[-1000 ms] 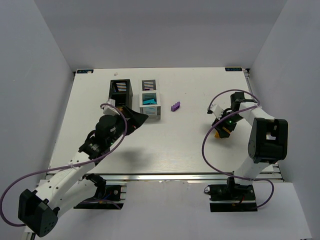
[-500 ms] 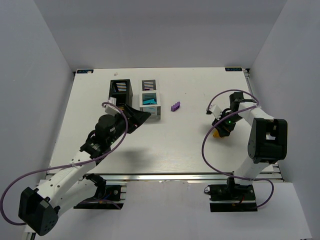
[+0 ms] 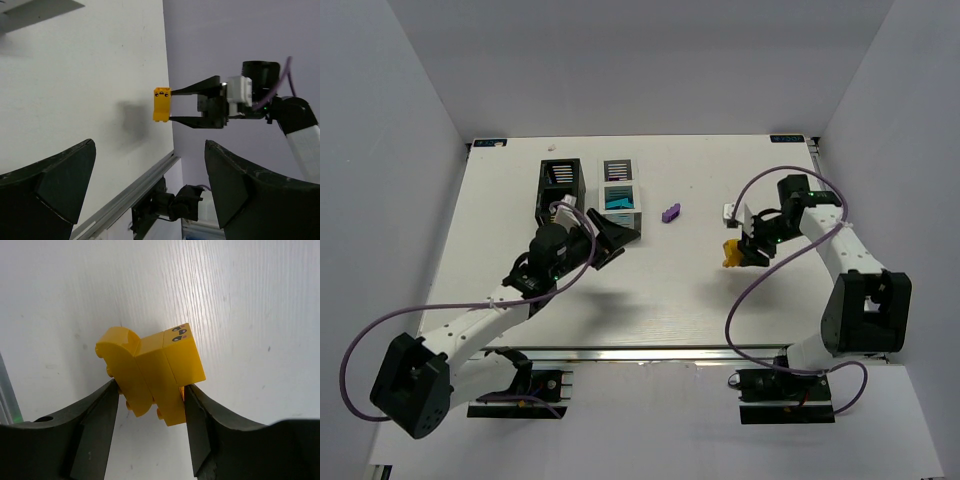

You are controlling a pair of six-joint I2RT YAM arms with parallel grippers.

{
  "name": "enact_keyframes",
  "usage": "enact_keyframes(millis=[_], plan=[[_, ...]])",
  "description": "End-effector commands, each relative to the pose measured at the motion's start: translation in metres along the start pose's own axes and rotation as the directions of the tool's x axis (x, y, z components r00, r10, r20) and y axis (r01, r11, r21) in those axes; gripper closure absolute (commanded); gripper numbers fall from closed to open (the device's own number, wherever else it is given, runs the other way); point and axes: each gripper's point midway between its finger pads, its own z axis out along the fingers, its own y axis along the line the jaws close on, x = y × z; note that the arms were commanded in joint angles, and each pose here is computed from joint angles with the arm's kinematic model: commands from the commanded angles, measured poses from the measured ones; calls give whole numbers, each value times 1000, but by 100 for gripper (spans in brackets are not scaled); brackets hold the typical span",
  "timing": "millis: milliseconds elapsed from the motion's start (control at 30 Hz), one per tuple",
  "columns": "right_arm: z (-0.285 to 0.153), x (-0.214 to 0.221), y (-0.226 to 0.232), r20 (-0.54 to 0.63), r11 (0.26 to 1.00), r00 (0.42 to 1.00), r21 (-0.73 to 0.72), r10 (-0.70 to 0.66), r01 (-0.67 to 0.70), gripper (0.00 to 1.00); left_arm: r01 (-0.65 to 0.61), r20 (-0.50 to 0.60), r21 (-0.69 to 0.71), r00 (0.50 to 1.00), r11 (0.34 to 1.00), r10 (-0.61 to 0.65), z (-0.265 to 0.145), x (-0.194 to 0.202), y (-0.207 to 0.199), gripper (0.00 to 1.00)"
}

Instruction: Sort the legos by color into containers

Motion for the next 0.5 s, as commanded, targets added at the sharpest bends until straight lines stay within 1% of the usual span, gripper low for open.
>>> enact_keyframes(millis=[0, 33, 100, 133, 333, 467], plan=[[-6, -54, 23, 129, 985, 979, -40, -161, 167, 67, 6, -53, 104, 999, 995, 0, 6, 4, -30, 2], [-6, -67, 29, 138, 975, 968, -37, -212, 219, 67, 5, -73, 114, 997, 993, 4, 9, 8, -33, 2], [-5, -81, 33, 148, 967, 958, -30, -244, 251, 66, 3, -102, 122, 995, 993, 10, 17, 15, -37, 2], [-4, -94, 36, 159, 955, 944, -18, -289, 295, 66, -3, -117, 125, 993, 992, 18, 20, 18, -38, 2], [-1, -133, 50, 189, 928, 912, -19, -363, 373, 65, -16, -183, 128, 982, 992, 40, 36, 39, -41, 2], [4, -144, 57, 176, 908, 896, -23, -408, 418, 65, -19, -212, 143, 976, 990, 49, 42, 50, -43, 2]])
